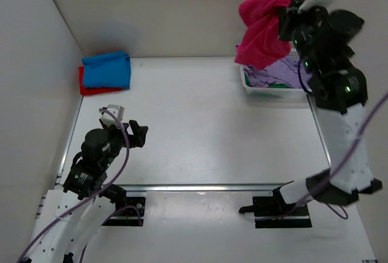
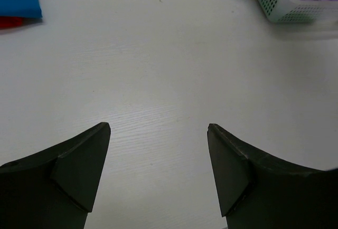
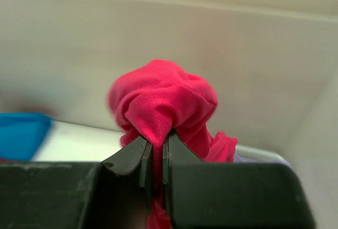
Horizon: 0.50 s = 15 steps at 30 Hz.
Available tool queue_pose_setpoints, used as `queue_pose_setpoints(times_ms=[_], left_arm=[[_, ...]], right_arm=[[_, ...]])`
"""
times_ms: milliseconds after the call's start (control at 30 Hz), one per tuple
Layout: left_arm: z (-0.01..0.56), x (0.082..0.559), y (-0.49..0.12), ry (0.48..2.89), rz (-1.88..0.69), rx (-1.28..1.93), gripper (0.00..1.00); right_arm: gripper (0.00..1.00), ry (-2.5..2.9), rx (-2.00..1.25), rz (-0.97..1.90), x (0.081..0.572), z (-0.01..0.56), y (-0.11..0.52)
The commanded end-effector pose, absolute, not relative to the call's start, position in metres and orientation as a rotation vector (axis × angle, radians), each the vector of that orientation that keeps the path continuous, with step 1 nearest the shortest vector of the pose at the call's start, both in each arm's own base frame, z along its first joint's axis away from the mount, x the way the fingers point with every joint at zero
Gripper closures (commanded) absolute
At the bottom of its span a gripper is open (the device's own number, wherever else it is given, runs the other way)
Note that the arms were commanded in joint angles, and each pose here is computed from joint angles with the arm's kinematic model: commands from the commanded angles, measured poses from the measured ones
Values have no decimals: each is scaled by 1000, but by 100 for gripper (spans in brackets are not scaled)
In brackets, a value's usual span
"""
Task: Fold and stack the t-shirts
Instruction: Grab crumpled tshirt from bin with the right arm, then move the tshirt to the center of the board
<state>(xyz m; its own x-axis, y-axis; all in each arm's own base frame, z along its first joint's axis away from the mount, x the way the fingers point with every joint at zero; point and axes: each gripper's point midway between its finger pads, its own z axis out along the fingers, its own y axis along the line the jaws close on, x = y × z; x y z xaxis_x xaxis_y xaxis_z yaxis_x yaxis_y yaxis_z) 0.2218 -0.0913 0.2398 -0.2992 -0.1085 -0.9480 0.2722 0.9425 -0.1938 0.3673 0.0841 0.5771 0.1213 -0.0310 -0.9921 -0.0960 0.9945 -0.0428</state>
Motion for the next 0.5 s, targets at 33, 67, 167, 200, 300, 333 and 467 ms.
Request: queue_pose_setpoints(times_ms=[33,67,167,200,300,333,467], left_arm=[[278,213,-73,1748,-355,23,15],[288,209,-68,1717,-360,-9,15],[313,198,-55,1637,-348,-62,14],[318,194,-52,1621,-349,-68,15],[324,188,-47,1603,-337,-74,15],[322,189,-47,1614,-334,-69,15],[313,189,-46,1623,-335,-76,15]], right_arm=[[100,1419,-104,100,329,581,103],[100,1427,-113,146,324,574,111],[100,1457,-118,228,323,543,127],[100,1486,-117,250,329,523,134],[100,1549,-155,354,348,477,167],[100,1575,-156,367,354,465,175],[100,1706,-243,416,374,383,248]])
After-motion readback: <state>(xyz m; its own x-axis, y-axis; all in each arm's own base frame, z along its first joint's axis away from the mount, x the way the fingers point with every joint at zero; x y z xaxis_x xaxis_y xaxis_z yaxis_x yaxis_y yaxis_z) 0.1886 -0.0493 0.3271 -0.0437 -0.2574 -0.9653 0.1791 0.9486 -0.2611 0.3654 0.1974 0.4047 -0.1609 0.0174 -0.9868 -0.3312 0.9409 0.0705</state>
